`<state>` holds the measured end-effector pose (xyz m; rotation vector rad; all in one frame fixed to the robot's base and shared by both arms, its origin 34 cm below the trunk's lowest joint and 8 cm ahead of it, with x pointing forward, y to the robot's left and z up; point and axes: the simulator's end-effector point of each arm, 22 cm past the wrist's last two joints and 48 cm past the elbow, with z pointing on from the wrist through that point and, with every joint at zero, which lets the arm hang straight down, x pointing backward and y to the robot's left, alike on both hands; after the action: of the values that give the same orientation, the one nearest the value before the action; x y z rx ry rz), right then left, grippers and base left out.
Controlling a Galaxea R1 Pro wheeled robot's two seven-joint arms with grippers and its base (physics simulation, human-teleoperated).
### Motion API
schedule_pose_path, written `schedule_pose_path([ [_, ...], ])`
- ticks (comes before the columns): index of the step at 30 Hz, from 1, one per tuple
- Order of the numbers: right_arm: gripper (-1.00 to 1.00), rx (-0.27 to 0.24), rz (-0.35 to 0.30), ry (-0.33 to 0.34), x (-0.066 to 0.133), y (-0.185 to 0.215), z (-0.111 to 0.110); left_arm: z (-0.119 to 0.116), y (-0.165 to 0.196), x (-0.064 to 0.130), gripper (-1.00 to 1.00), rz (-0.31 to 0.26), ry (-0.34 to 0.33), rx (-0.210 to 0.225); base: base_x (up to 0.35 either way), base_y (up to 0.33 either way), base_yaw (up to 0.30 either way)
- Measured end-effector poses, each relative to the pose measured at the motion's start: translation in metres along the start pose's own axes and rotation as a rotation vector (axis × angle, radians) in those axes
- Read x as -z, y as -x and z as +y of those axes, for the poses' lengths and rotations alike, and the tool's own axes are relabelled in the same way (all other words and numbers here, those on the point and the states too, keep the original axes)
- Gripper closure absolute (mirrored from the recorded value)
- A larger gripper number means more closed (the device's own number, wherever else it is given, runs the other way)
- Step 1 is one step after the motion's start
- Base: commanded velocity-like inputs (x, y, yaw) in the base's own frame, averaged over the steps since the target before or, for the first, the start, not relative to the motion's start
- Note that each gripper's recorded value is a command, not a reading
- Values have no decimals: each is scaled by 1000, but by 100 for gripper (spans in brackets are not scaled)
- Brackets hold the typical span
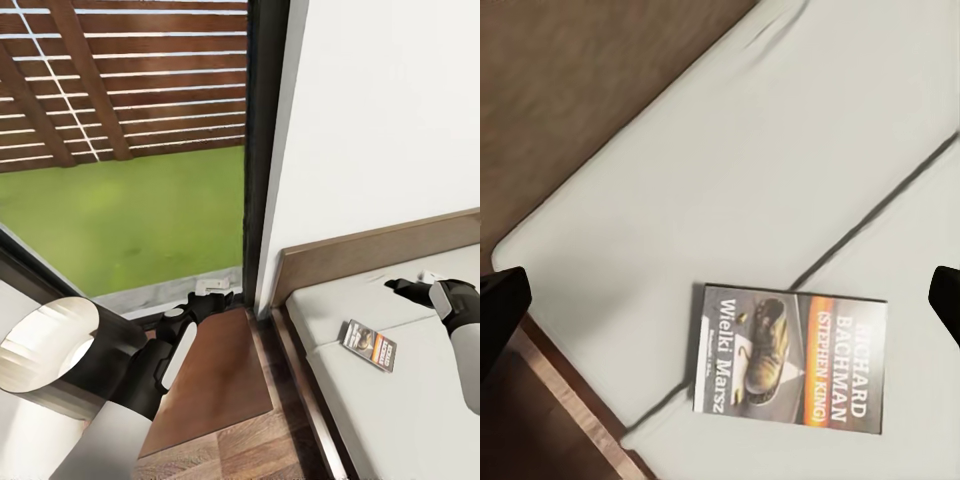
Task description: In the bedroom, move the book from the bed onto either nightstand, and place the two sandals side by side next to the bed.
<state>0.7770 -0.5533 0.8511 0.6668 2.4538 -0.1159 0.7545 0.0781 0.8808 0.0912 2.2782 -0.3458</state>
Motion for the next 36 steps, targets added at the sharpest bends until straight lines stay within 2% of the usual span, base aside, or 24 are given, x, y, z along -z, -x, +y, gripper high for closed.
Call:
schedule_pose_path([
  [11,-100,-13,8,-6,-8,-7,-4,2,-10,-6,-100,17,1,4,0,0,0],
  [19,-100,-4,-30,-13,-14,-3,-5,3,-17,-9,-100,29,1,8,0,0,0],
  [36,-100,4,-14,-24,-27,-15,-8,7,-33,-18,-100,55,3,15,0,0,0],
])
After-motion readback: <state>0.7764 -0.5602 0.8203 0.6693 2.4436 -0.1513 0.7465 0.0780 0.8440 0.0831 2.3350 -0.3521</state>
